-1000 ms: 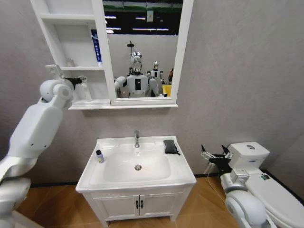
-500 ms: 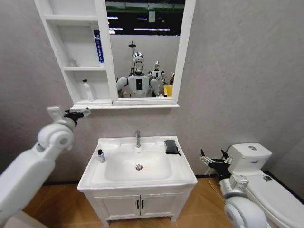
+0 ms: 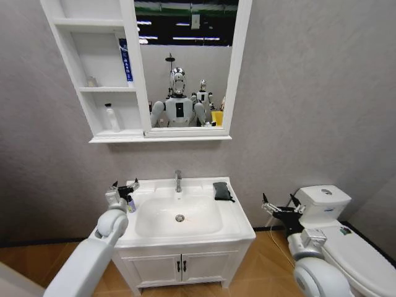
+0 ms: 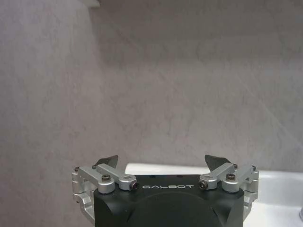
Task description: Move facial cleanser and shampoo from washbasin to cabinet, then wipe washbasin with towel.
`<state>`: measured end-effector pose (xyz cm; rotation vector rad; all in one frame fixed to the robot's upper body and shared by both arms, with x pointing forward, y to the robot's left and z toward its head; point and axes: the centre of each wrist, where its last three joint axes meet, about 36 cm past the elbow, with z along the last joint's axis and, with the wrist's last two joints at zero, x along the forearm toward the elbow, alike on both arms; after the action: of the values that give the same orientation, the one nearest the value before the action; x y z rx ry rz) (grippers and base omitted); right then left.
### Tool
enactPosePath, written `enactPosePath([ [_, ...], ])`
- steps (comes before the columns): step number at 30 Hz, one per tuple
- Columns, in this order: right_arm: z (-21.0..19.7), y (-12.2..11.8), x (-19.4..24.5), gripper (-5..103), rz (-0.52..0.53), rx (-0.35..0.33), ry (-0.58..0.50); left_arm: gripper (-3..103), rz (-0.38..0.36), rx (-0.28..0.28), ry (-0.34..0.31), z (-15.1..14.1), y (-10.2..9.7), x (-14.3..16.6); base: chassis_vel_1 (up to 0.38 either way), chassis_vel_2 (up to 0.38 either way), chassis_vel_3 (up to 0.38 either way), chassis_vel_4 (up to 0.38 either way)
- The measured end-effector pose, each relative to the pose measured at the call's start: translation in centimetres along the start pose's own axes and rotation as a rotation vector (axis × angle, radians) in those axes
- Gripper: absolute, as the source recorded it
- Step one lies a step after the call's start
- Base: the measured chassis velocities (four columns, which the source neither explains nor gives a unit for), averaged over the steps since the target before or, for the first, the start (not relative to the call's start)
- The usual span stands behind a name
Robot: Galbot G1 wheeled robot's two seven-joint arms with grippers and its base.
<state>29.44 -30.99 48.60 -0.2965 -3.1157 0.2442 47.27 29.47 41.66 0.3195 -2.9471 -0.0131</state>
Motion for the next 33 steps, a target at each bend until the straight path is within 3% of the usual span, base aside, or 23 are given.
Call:
enactPosePath([
  [2, 0.2, 0.2, 0.0, 100, -0.001, 0.0, 0.001, 100, -0.012, -0.008, 0.038, 2.3, -0.7, -0.4, 0.0, 0.0, 0.0, 0.0],
  [7, 0.4, 0.3, 0.0, 100, 0.0, 0.0, 0.004, 100, -0.043, -0.016, 0.058, 4.0, -0.9, -1.8, 0.0, 0.0, 0.0, 0.0],
  [25, 1.1, 0.5, -0.1, 100, 0.009, -0.003, 0.019, 99, -0.09, -0.011, 0.126, 6.6, 0.4, -3.0, 0.0, 0.0, 0.0, 0.0],
  [27, 1.1, 0.5, -0.1, 100, 0.01, -0.005, 0.019, 94, -0.092, -0.007, 0.128, 6.7, 0.3, -3.0, 0.0, 0.0, 0.0, 0.0],
  [29, 1.1, 0.6, -0.1, 100, 0.01, -0.004, 0.019, 80, -0.092, -0.003, 0.132, 6.9, 0.1, -3.0, 0.0, 0.0, 0.0, 0.0],
  [31, 1.1, 0.6, -0.1, 100, 0.01, -0.004, 0.018, 80, -0.092, -0.002, 0.136, 7.0, 0.1, -2.9, 0.0, 0.0, 0.0, 0.0],
  [33, 1.1, 0.5, -0.2, 100, 0.013, -0.003, 0.018, 68, -0.094, 0.002, 0.144, 7.4, 0.0, -2.7, 0.0, 0.0, 0.0, 0.0],
])
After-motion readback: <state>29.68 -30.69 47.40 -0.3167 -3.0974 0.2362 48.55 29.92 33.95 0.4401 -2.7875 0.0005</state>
